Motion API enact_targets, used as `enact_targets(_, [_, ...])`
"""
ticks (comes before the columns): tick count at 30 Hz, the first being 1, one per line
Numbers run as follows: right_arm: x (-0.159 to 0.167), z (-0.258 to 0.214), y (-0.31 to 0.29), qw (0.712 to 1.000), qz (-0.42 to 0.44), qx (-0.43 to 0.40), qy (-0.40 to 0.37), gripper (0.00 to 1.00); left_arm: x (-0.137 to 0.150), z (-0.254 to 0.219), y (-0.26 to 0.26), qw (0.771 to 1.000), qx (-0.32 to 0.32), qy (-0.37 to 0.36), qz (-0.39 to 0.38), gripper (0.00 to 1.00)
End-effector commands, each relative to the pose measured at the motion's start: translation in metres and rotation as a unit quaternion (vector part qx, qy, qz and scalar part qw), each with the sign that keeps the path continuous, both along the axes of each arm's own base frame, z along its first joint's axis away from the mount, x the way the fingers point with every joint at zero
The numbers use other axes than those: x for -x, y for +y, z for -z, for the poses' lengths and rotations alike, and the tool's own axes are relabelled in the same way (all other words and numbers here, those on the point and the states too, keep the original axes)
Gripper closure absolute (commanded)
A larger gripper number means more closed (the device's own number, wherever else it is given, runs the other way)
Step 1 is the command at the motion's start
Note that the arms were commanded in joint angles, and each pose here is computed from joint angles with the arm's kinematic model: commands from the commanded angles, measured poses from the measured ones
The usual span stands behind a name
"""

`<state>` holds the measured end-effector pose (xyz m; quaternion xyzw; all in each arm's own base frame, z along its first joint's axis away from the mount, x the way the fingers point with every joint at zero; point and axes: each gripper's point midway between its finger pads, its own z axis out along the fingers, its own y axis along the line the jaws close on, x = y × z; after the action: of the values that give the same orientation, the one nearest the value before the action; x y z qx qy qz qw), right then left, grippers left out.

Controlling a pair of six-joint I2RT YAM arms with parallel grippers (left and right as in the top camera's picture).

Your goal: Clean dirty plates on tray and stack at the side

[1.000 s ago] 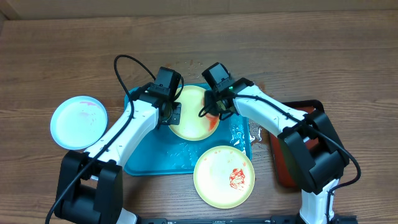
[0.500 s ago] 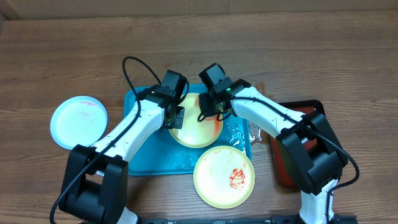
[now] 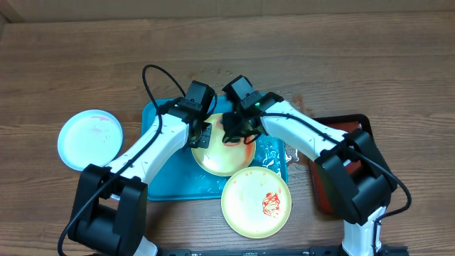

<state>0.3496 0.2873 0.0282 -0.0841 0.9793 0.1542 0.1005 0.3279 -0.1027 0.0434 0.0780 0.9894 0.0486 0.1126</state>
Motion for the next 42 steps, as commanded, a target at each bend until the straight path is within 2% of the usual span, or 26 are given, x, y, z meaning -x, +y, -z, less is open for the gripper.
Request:
enact_targets(1, [-0.040,-0.054,-0.036,0.994,0.051,0.040,-0.090,0.96,0.002,0.004,-0.002,1.000,-0.005,0.005,0.002,0.96])
enact_targets(6, [-0.045,-0.095,-0.054,0.988,0.060,0.067,-0.128,0.96,0.002,0.004,-0.001,1.000,-0.004,0.004,-0.004,0.96])
enact_targets(10, [-0.043,-0.105,-0.058,0.987,0.055,0.083,-0.126,0.96,0.001,0.004,0.001,1.000,-0.009,0.003,-0.005,0.96])
enact_targets(15, [-0.041,-0.124,-0.106,0.969,0.106,0.184,-0.128,0.96,0.004,0.001,0.016,0.999,-0.049,0.003,-0.019,0.96])
enact_targets(17, [-0.033,-0.137,-0.141,0.951,0.167,0.235,-0.110,0.96,0.007,-0.002,0.021,0.998,-0.061,0.008,-0.024,0.96])
enact_targets(20, [-0.016,-0.143,-0.176,0.937,0.214,0.268,-0.064,0.96,0.006,-0.014,0.022,0.997,-0.066,0.004,-0.025,0.96])
enact_targets(26, [0.012,-0.135,-0.227,0.915,0.277,0.292,0.031,0.96,-0.012,-0.082,0.041,0.990,-0.128,-0.038,-0.048,0.95])
enact_targets(33, [0.038,-0.103,-0.249,0.901,0.293,0.304,0.104,0.96,-0.017,-0.167,0.071,0.968,-0.217,-0.090,-0.092,0.96])
enact_targets(37, [0.052,-0.070,-0.247,0.900,0.290,0.295,0.137,0.96,-0.022,-0.206,0.061,0.954,-0.254,-0.141,-0.072,0.95])
enact_targets(42, [0.072,-0.038,-0.251,0.895,0.287,0.298,0.167,0.96,-0.015,-0.241,0.020,0.917,-0.341,-0.207,0.021,0.96])
